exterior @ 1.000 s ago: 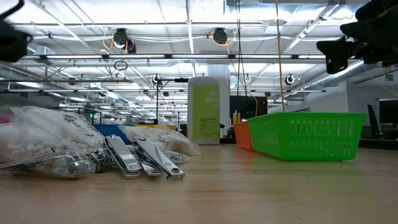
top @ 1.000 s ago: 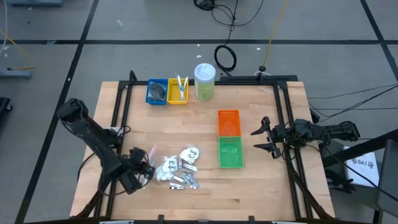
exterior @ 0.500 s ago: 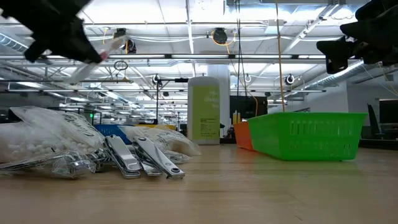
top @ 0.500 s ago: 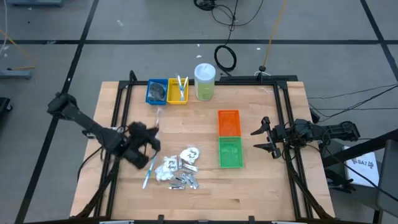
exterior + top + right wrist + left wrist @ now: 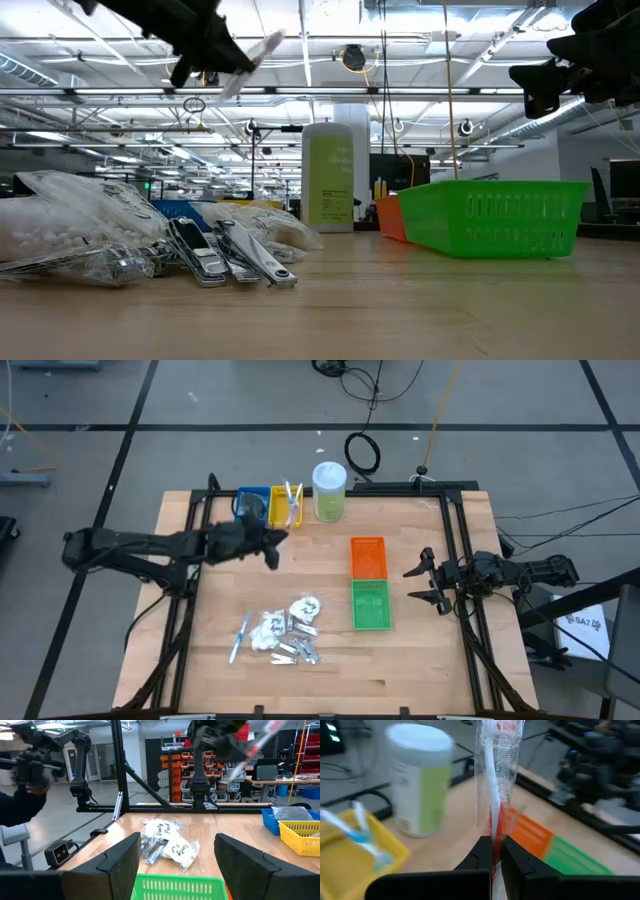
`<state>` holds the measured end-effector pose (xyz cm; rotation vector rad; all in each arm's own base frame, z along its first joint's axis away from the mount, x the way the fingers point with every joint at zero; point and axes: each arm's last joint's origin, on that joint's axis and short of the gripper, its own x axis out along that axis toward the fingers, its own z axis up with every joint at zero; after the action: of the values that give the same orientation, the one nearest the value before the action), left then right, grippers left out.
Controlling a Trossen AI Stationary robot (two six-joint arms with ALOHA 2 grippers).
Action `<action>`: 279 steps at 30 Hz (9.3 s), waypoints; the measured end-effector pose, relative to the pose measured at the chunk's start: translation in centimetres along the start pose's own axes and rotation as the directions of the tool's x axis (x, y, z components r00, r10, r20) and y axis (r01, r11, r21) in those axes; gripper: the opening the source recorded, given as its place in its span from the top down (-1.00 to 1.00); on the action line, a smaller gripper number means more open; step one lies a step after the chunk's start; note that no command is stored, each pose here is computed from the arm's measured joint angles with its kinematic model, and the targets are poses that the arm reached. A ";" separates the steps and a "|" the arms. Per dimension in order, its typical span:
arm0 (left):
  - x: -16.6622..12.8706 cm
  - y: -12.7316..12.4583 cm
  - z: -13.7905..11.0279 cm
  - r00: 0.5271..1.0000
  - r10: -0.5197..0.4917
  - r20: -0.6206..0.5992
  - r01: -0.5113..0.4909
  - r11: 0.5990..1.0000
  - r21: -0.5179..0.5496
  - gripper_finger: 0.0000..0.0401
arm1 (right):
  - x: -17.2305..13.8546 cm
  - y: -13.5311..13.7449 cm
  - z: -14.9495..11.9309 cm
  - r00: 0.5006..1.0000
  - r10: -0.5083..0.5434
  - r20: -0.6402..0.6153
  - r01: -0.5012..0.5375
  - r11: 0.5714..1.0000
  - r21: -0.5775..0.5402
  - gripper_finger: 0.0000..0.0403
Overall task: Pick & Place Travel size toiletries
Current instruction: Put the red toothbrush into the yellow bin, then put the blue toothbrush into the yellow bin, then put the cotton pack into the orange bin
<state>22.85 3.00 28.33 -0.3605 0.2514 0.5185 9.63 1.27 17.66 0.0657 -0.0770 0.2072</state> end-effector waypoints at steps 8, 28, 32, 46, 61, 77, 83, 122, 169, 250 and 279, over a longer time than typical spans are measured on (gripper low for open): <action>2.5 6.0 1.6 0.985 0.172 -0.006 -0.172 0.985 -0.010 0.96 | 0.0 0.0 0.0 1.000 0.000 0.000 0.000 1.000 0.000 -0.20; 11.8 17.4 -1.8 0.946 0.316 -0.072 -0.323 0.903 -0.283 0.97 | 0.0 0.0 0.0 1.000 0.000 0.000 0.000 1.000 0.000 -0.20; 12.2 17.7 -2.3 0.942 0.323 -0.088 -0.335 0.903 -0.270 0.93 | 0.0 0.0 0.0 1.000 0.000 0.000 0.000 1.000 0.000 -0.20; 12.1 17.9 -3.2 0.904 0.399 -0.156 -0.427 0.865 -0.263 0.59 | 0.0 0.0 0.0 1.000 0.000 0.000 0.000 1.000 0.000 -0.20; 12.4 16.1 -4.3 0.900 0.367 -0.234 -0.406 0.902 -0.148 0.03 | 0.0 0.0 0.0 1.000 0.000 0.000 0.000 1.000 0.000 -0.20; 10.4 12.6 -4.0 0.881 0.376 -0.286 -0.418 0.903 -0.101 -0.06 | 0.0 0.0 0.0 1.000 0.000 0.000 0.000 1.000 0.000 -0.20; 8.7 7.9 -4.2 0.912 0.257 -0.320 -0.290 0.955 -0.059 -0.01 | 0.0 0.0 0.0 1.000 0.000 0.000 0.000 1.000 0.000 -0.20; -13.3 -8.9 -22.2 0.572 0.173 -0.801 -0.521 0.831 -0.193 0.17 | 0.0 0.0 0.0 1.000 0.000 0.000 0.000 1.000 0.000 -0.20; -10.7 -8.5 -14.5 0.799 0.295 -0.524 -0.395 0.914 -0.089 0.94 | 0.0 0.0 0.0 1.000 0.000 -0.001 0.000 1.000 0.000 -0.20; 10.3 19.3 -6.3 0.963 0.234 -0.130 -0.261 0.932 -0.252 0.43 | 0.0 0.0 0.0 1.000 0.000 0.000 0.000 1.000 0.000 -0.20; 4.4 13.2 -0.4 0.981 -0.195 0.015 0.189 0.929 -0.317 0.05 | 0.0 0.0 0.0 1.000 0.000 0.000 0.000 1.000 0.000 -0.20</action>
<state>19.61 15.43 22.96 -0.6968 0.1457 0.3611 9.63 1.27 17.66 0.0653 -0.0767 0.2072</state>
